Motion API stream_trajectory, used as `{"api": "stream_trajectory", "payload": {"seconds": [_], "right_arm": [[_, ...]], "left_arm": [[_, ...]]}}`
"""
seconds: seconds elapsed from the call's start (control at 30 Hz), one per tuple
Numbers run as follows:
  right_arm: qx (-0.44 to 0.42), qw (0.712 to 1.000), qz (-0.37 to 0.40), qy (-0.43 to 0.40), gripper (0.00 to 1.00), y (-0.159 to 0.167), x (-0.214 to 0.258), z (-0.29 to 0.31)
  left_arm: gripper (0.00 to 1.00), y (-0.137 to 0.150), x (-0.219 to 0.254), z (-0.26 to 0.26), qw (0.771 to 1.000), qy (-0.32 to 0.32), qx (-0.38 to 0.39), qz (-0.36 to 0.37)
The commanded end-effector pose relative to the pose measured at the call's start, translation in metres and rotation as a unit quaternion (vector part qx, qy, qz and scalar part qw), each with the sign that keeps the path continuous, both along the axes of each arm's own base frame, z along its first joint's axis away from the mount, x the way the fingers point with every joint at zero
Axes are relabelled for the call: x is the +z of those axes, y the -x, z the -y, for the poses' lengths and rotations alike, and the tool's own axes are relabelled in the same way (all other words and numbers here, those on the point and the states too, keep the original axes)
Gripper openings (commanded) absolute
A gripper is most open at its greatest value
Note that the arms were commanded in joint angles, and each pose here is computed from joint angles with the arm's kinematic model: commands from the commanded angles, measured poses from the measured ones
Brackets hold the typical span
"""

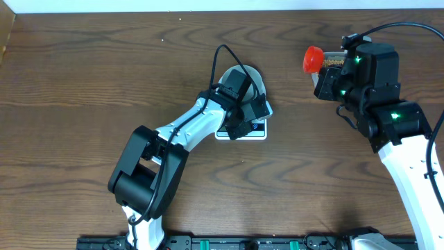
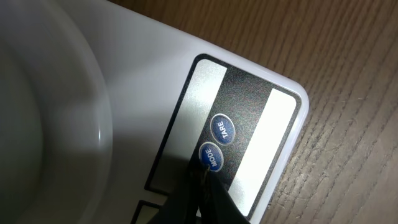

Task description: Scoop item into bowl and weigh 50g on scale

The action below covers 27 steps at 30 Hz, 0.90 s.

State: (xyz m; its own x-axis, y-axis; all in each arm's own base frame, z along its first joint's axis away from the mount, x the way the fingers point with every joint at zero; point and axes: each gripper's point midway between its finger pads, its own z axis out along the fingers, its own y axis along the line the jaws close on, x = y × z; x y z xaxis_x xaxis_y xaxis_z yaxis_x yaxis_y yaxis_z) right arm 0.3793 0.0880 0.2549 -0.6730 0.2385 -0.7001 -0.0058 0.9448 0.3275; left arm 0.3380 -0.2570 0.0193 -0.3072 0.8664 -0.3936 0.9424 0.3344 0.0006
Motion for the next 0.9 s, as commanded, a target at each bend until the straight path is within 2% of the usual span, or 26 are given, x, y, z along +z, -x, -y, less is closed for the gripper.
{"api": "stream_trajectory", "payload": {"seconds": [0.0, 0.87], "right_arm": [[-0.001, 1.000, 0.014, 0.006, 0.01, -0.003, 0.011, 0.003], [-0.001, 1.000, 0.011, 0.006, 0.01, -0.003, 0.010, 0.003]], "left_arm": [[0.07, 0.003, -0.009, -0.004, 1.000, -0.010, 0.004, -0.009], [0.08, 0.004, -0.019, -0.005, 1.000, -0.017, 0.004, -0.019]]}}
